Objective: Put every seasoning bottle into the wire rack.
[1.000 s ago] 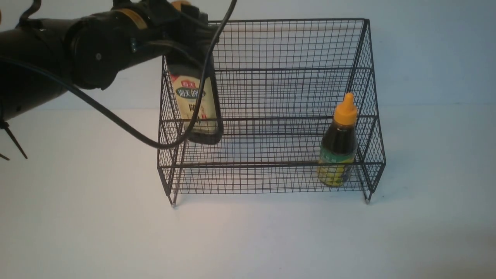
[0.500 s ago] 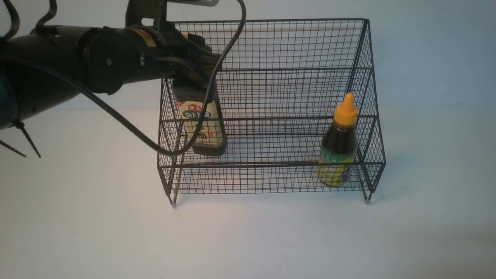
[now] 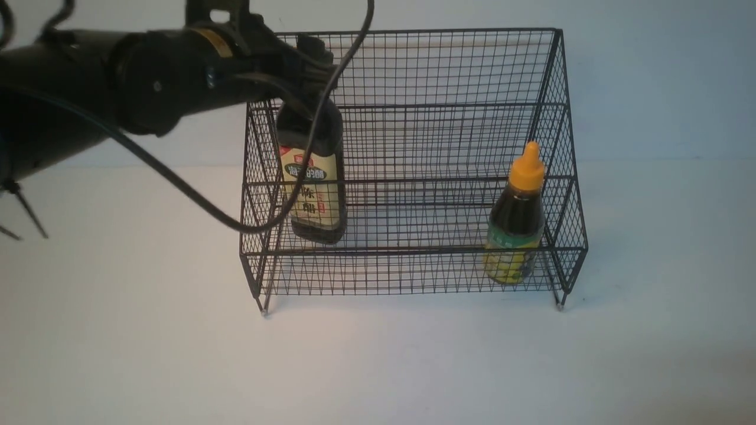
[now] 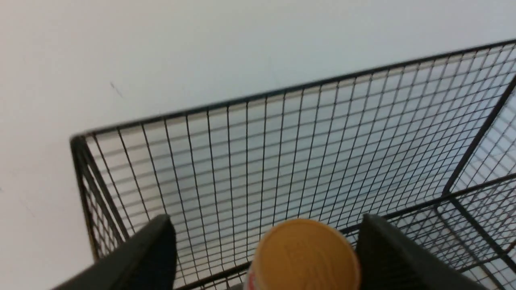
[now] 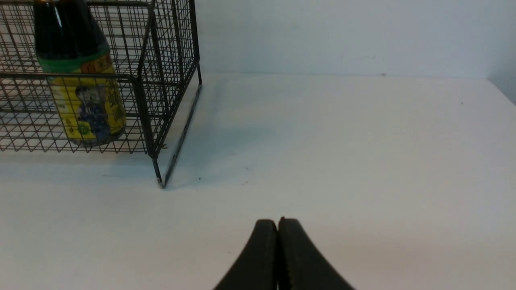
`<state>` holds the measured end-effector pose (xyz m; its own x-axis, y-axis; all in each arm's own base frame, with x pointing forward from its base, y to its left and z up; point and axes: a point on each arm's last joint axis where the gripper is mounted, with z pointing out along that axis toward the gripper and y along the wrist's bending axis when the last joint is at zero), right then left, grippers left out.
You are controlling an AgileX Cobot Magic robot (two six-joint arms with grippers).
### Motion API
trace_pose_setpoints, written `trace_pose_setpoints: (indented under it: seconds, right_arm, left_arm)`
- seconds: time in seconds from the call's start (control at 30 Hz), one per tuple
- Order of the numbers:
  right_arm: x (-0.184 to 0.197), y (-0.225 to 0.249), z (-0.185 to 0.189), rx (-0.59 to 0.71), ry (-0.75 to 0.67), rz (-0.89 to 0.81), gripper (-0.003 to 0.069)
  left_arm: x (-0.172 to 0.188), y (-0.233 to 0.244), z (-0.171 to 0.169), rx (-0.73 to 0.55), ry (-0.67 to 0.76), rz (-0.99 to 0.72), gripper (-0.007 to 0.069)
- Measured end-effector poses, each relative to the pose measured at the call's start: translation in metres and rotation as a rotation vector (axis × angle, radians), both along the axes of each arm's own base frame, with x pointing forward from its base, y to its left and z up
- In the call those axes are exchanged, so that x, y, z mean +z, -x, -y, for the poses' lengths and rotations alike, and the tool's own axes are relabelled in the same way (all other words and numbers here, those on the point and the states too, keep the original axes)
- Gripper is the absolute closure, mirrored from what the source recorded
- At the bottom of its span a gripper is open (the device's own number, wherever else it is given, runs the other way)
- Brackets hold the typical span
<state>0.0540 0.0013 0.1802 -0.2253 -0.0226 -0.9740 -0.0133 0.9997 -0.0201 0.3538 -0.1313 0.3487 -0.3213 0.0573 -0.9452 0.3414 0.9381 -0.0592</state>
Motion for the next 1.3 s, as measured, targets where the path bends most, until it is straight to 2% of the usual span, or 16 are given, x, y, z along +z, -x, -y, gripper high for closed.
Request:
trace_pose_setpoints:
  seconds: [0.13,0.23,0.3,0.37,0.4,0.43,0.47,0.53,0.7,0.9,0.97,1.17,1.3]
  right_arm:
    - [0.0,0.0,0.0,0.0,0.0,0.0,0.0673]
    - [0.0,0.0,0.0,0.0,0.0,0.0,0.0673]
    - [0.0,0.0,0.0,0.0,0.0,0.0,0.0673]
    - [0.0,0.0,0.0,0.0,0.0,0.0,0.0673]
    - [0.0,0.0,0.0,0.0,0.0,0.0,0.0673]
    - [0.0,0.0,0.0,0.0,0.0,0.0,0.0673]
    - [0.0,0.0,0.0,0.0,0.0,0.0,0.0673]
    - [0.0,0.0,0.0,0.0,0.0,0.0,0.0673]
    - [0.0,0.0,0.0,0.0,0.0,0.0,0.0673]
    - [0.0,0.0,0.0,0.0,0.0,0.0,0.0673]
    - [0.0,0.0,0.0,0.0,0.0,0.0,0.0673]
    - [0.0,0.0,0.0,0.0,0.0,0.001,0.0673]
    - [0.0,0.0,0.0,0.0,0.0,0.001,0.0673]
  left_arm:
    - [0.032,0.022,-0.008,-0.011,0.002,0.067,0.0089]
    - [0.064,0.051,-0.018,-0.019,0.013,0.128,0.0159]
    - [0.083,0.072,-0.025,-0.024,0.021,0.159,0.0251]
    - [0.102,0.098,-0.034,-0.031,0.019,0.184,0.0391]
    - [0.104,0.101,-0.035,-0.031,0.019,0.192,0.0406]
    - [0.114,0.118,-0.042,-0.034,0.008,0.203,0.0518]
    - [0.121,0.134,-0.047,-0.036,-0.004,0.211,0.0566]
    - [0.129,0.154,-0.055,-0.039,-0.013,0.216,0.0606]
    - [0.144,0.212,-0.076,-0.039,0.005,0.286,0.063]
    - [0.137,0.244,-0.088,-0.029,0.039,0.283,0.063]
    - [0.132,0.245,-0.088,-0.028,0.04,0.23,0.063]
    - [0.093,0.216,-0.072,-0.052,0.017,-0.16,0.063]
    - [0.076,0.198,-0.05,-0.171,0.085,-0.333,0.063]
